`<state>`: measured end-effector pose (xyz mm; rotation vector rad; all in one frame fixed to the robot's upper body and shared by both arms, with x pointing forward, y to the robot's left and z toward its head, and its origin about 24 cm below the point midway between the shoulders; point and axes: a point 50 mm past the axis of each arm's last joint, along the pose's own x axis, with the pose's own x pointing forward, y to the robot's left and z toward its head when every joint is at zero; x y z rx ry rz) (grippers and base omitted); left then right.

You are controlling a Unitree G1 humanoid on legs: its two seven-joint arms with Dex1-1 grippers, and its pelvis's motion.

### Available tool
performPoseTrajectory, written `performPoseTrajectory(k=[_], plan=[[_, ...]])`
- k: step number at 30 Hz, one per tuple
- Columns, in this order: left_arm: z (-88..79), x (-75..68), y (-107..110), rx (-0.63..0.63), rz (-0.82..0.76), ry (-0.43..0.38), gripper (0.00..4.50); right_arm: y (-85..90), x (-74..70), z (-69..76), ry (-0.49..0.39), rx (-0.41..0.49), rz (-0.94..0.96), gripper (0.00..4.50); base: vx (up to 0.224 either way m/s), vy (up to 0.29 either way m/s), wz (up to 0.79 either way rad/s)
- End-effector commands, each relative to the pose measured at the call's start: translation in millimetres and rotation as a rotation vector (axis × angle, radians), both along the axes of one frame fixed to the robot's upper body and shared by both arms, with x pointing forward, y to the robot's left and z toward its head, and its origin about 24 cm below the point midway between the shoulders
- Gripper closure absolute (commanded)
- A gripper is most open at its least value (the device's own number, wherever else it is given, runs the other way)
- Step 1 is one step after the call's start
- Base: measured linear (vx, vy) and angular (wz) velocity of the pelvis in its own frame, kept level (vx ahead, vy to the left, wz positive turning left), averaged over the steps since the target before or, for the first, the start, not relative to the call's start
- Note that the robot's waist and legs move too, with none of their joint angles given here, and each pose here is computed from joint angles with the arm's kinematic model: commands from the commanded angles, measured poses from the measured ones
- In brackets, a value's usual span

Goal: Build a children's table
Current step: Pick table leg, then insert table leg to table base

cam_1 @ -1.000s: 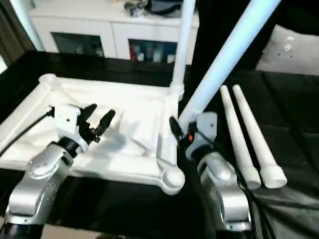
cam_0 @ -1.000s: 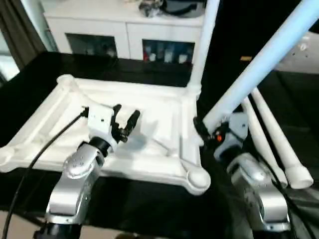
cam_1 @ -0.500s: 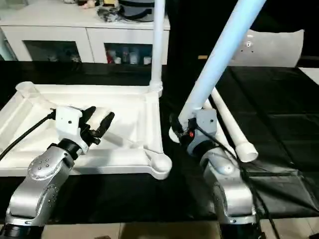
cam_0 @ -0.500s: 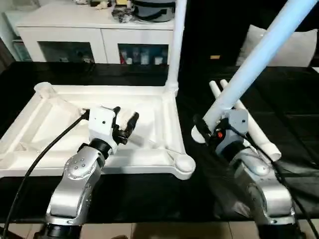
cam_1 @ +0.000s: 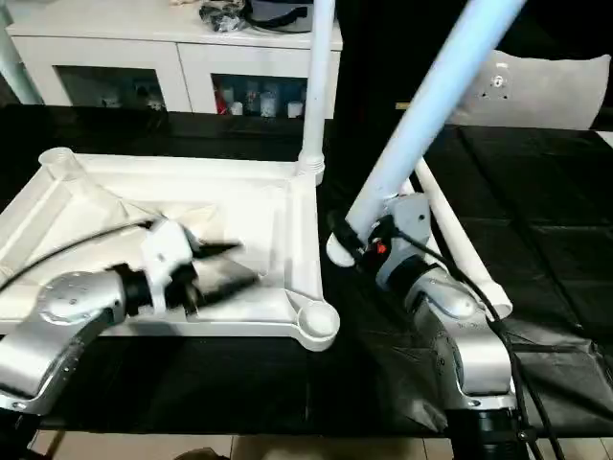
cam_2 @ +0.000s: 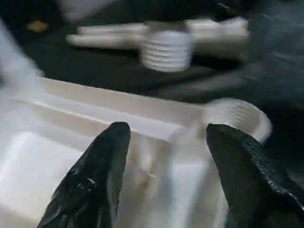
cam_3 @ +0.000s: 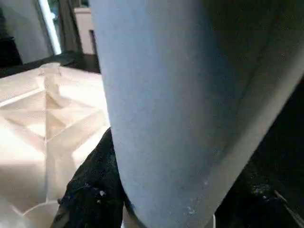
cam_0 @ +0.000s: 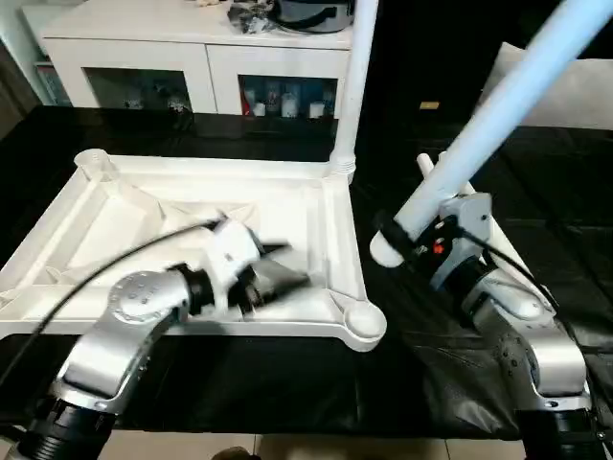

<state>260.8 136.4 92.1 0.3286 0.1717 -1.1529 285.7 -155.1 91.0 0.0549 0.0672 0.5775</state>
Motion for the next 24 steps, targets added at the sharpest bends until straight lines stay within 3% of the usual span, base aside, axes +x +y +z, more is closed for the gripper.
performPoseTrajectory(k=[1,8,11,13,16,18,19,20,22,24], plan=[[1.3,-1.8,-3,0.022,-0.085,0.007,1.53,-1.0,-1.3,3.3,-0.012,0.009,0.025,2.60,0.000,0.000,0.00],[-2.9,-1.7,0,0.078,-0.175,0.066,1.17,-1.0,-9.3,-2.6,0.007,0.008,0.035,2.60,0.000,0.000,0.00],[-5.5,0.0,2,0.104,-0.185,0.069,0.74,2.0,-11.0,-6.2,0.024,0.008,0.033,2.60,0.000,0.000,0.00],[-6.5,0.4,2,0.106,-0.197,0.078,1.39,3.9,-12.0,-8.4,0.041,0.007,0.056,2.60,0.000,0.000,0.00],[-12.1,1.5,0,0.136,-0.229,0.117,1.19,8.7,-13.5,-13.4,0.065,-0.004,0.097,2.60,0.000,0.000,0.00],[-15.9,1.6,-1,0.157,-0.237,0.122,1.83,10.2,-14.4,-15.6,0.069,-0.013,0.103,2.60,0.000,0.000,0.00],[-16.4,1.7,-1,0.159,-0.238,0.122,1.83,10.4,-14.5,-15.9,0.069,-0.014,0.102,2.60,0.000,0.000,0.00],[-17.7,1.8,-2,0.164,-0.240,0.122,1.54,10.6,-14.7,-16.4,0.070,-0.016,0.101,2.60,0.000,0.000,0.00],[-21.8,3.5,-3,0.188,-0.233,0.125,1.67,11.0,-15.2,-17.5,0.077,-0.010,0.091,2.60,0.000,0.000,0.00],[-24.9,5.9,-5,0.202,-0.238,0.116,2.24,11.3,-15.7,-18.4,0.082,-0.004,0.084,2.60,0.000,0.000,0.00]])
